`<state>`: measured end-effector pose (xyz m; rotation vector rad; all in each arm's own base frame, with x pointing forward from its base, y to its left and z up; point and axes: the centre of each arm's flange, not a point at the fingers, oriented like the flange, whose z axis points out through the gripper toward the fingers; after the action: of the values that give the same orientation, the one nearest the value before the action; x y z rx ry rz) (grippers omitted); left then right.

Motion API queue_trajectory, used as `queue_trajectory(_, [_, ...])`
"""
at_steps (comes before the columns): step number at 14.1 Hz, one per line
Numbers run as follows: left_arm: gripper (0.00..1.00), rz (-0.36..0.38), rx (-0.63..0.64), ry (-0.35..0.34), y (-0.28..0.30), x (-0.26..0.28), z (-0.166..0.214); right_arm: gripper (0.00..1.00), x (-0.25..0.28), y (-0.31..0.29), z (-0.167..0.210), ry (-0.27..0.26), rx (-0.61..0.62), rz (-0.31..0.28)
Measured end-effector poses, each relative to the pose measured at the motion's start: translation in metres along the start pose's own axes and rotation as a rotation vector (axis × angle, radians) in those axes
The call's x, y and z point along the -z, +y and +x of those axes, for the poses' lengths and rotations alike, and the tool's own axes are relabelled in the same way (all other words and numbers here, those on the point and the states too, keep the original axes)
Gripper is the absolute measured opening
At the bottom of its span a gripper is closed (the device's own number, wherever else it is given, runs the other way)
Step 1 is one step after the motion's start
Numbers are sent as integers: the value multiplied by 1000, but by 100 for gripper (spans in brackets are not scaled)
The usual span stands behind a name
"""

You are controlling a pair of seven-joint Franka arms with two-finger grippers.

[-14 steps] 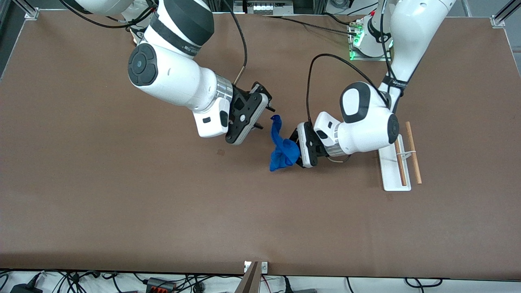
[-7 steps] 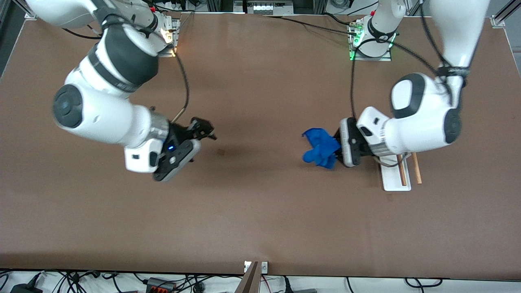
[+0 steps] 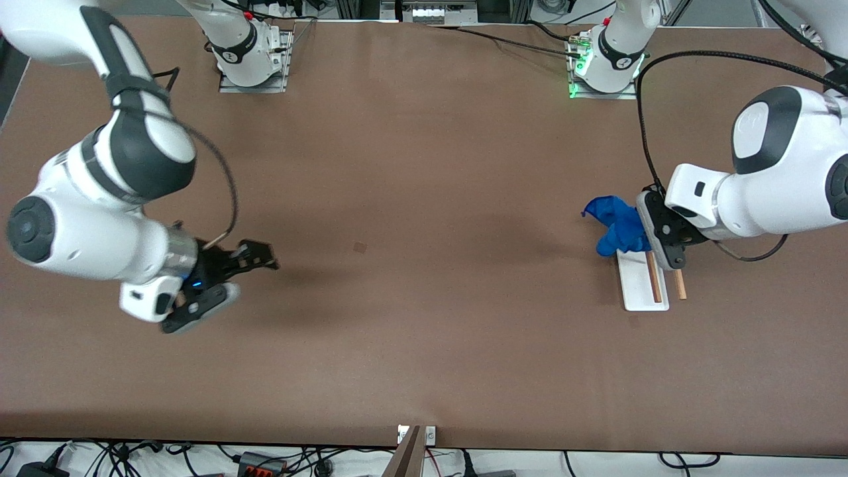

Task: Pass towel and hang on rack
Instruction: 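Carry the towel with the left gripper over the wooden dowels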

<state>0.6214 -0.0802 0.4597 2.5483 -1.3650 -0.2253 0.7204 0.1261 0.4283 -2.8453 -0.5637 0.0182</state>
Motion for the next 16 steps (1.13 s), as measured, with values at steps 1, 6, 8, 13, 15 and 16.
queue_trajectory(1, [3, 15, 134, -43, 4, 4, -5, 100, 0, 38, -11, -20, -43, -40])
queue_trajectory(6, [3, -3, 618, -92, -10, 11, -40, 100, 34, 90, -59, -164, -325, -143])
queue_trajectory(8, [3, -24, 717, -99, -14, 2, -38, 100, 67, 89, -70, -148, -374, -175])
queue_trajectory(13, [3, -124, 853, -86, -41, -46, -32, 100, 142, 141, -114, -52, -495, -222])
queue_trajectory(15, [3, -120, 873, -83, -57, -57, -42, 100, 165, 132, -120, -28, -509, -272])
queue_trajectory(16, [3, -103, 871, -89, -64, -59, -47, 100, 169, 123, -119, -25, -514, -297])
